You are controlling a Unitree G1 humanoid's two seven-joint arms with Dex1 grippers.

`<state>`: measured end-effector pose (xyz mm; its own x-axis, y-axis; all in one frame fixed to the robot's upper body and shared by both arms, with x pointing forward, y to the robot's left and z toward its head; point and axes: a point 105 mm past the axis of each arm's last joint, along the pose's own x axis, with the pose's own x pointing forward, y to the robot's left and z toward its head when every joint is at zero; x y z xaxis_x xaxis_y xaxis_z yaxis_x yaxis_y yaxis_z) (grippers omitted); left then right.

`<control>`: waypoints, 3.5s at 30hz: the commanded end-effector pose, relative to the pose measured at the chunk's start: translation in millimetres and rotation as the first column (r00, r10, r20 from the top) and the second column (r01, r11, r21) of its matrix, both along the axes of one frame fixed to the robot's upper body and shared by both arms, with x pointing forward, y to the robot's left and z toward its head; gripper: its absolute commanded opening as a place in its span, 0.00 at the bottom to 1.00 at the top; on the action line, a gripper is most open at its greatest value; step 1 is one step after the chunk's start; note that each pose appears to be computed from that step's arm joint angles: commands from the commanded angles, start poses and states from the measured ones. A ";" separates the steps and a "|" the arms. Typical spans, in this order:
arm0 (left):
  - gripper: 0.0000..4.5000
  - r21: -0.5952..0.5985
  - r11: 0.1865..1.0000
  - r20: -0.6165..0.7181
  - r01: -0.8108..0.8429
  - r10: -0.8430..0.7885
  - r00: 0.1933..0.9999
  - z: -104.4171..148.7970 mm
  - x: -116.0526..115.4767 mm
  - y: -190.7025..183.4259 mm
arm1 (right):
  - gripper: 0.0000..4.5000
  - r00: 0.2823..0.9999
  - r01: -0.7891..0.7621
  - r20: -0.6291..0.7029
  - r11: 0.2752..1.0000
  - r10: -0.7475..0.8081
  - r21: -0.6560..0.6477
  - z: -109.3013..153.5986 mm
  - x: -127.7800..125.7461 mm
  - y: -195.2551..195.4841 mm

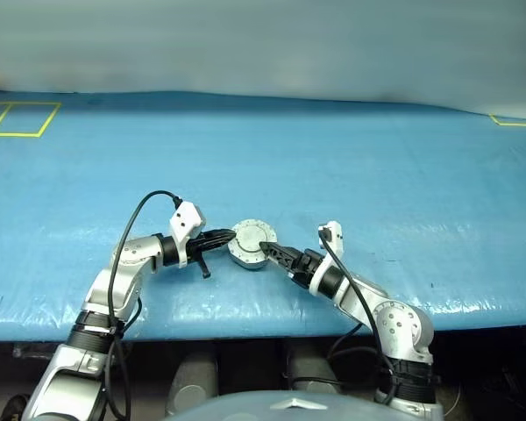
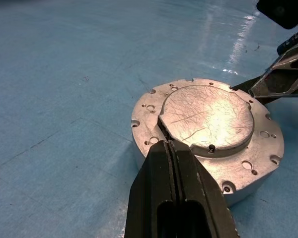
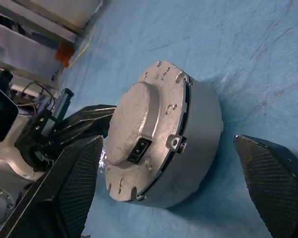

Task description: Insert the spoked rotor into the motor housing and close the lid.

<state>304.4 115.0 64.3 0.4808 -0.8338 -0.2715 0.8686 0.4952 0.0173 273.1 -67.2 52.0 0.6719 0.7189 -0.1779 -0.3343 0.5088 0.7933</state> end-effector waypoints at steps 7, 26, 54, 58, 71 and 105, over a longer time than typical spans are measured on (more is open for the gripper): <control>0.00 0.028 1.000 0.011 0.000 0.000 1.000 -3.5 -0.1 -0.8 | 0.86 0.999 -0.010 -0.045 0.989 0.017 0.150 4.6 2.3 12.2; 0.00 0.033 0.999 0.017 0.005 -0.006 1.000 -6.9 -0.3 -2.2 | 0.42 0.998 -0.012 -0.062 0.986 0.023 0.168 2.3 0.8 12.4; 0.00 0.014 1.000 0.029 -0.005 0.004 1.000 -11.1 0.5 -3.2 | 0.42 0.995 0.070 -0.081 0.969 -0.052 0.235 11.5 9.0 10.5; 0.00 0.005 1.000 0.031 -0.017 0.017 0.999 -10.7 0.9 -2.4 | 0.42 0.992 0.094 -0.108 0.965 -0.070 0.246 10.9 11.7 10.8; 0.00 -0.005 0.999 0.035 -0.047 0.047 0.998 -12.0 1.3 1.4 | 0.41 0.979 0.126 -0.190 0.952 -0.074 0.277 6.0 12.4 23.8; 0.00 -0.001 0.998 0.049 -0.058 0.058 0.997 -12.8 2.2 2.8 | 0.53 0.979 0.100 -0.200 0.938 -0.033 0.333 14.2 10.6 35.1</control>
<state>310.3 119.5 59.3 0.5564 -0.8023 -0.2164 0.8282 0.5564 0.0669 282.2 -42.2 51.4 0.6942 0.7054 -0.1433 -0.1116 0.3022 0.9467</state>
